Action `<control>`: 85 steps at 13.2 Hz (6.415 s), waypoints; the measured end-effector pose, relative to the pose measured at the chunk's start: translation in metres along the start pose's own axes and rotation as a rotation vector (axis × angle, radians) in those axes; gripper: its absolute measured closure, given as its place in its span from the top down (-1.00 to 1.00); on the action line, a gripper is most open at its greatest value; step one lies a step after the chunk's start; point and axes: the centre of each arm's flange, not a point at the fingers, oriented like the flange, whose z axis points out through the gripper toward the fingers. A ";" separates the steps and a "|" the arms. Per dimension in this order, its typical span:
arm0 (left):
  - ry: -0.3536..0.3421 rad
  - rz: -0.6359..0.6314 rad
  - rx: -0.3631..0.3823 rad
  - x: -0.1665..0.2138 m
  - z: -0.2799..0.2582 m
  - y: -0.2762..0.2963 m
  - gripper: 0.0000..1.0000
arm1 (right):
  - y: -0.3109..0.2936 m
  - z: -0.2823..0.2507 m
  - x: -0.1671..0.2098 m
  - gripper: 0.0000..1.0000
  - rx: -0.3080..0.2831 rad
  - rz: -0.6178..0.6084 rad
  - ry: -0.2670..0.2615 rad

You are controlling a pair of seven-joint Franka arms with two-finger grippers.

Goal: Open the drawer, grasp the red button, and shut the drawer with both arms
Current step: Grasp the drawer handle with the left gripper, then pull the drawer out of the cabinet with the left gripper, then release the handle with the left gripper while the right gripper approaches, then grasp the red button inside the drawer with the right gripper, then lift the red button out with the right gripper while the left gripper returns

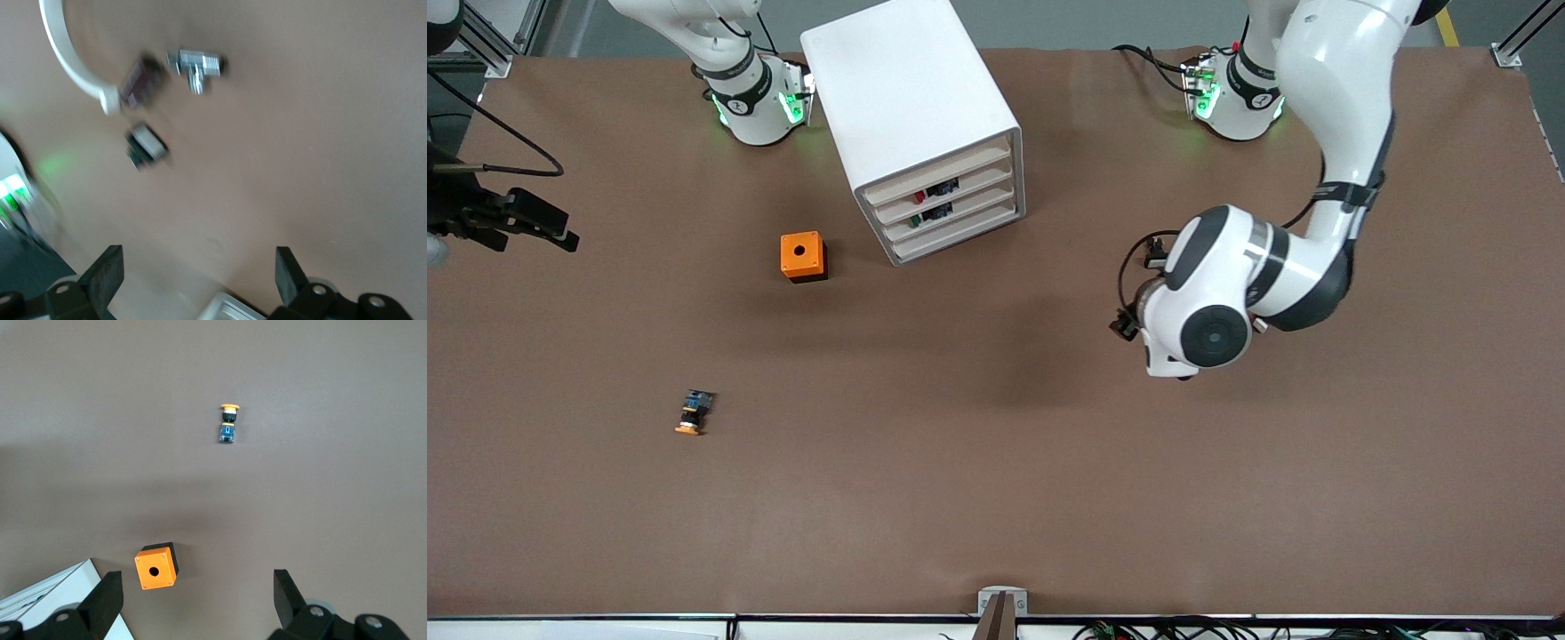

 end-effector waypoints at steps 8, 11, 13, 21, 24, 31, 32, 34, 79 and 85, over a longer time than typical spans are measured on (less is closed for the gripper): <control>-0.322 -0.572 0.097 -0.087 0.059 0.039 1.00 | 0.003 -0.006 0.000 1.00 0.001 0.027 0.010; -0.426 -0.738 0.191 -0.112 0.072 0.044 1.00 | 0.005 -0.014 0.001 1.00 -0.002 0.028 0.028; -0.456 -0.828 0.265 -0.130 0.093 0.050 1.00 | 0.005 -0.015 0.003 1.00 -0.006 0.028 0.042; -0.492 -1.010 0.466 -0.174 0.153 0.060 0.56 | 0.005 -0.012 0.004 0.99 -0.010 0.028 0.036; -0.510 -1.012 0.508 -0.180 0.153 0.057 0.15 | 0.005 -0.011 0.003 0.99 -0.010 0.028 0.022; -0.476 -0.984 0.584 -0.192 0.168 0.050 -0.28 | 0.006 -0.010 0.002 0.96 -0.024 0.027 0.016; -0.471 -0.981 0.588 -0.194 0.172 0.050 -0.42 | 0.006 -0.010 0.002 0.96 -0.027 0.026 0.016; -0.476 -0.965 0.583 -0.193 0.174 0.051 -0.73 | 0.005 -0.010 0.002 0.96 -0.029 0.024 0.016; -0.128 -0.190 -0.233 0.118 -0.045 0.021 1.00 | -0.483 0.297 -0.094 -0.16 0.077 0.934 -0.109; -0.048 0.135 -0.261 0.075 -0.038 0.039 1.00 | -0.473 0.280 -0.083 -0.19 0.027 0.903 -0.130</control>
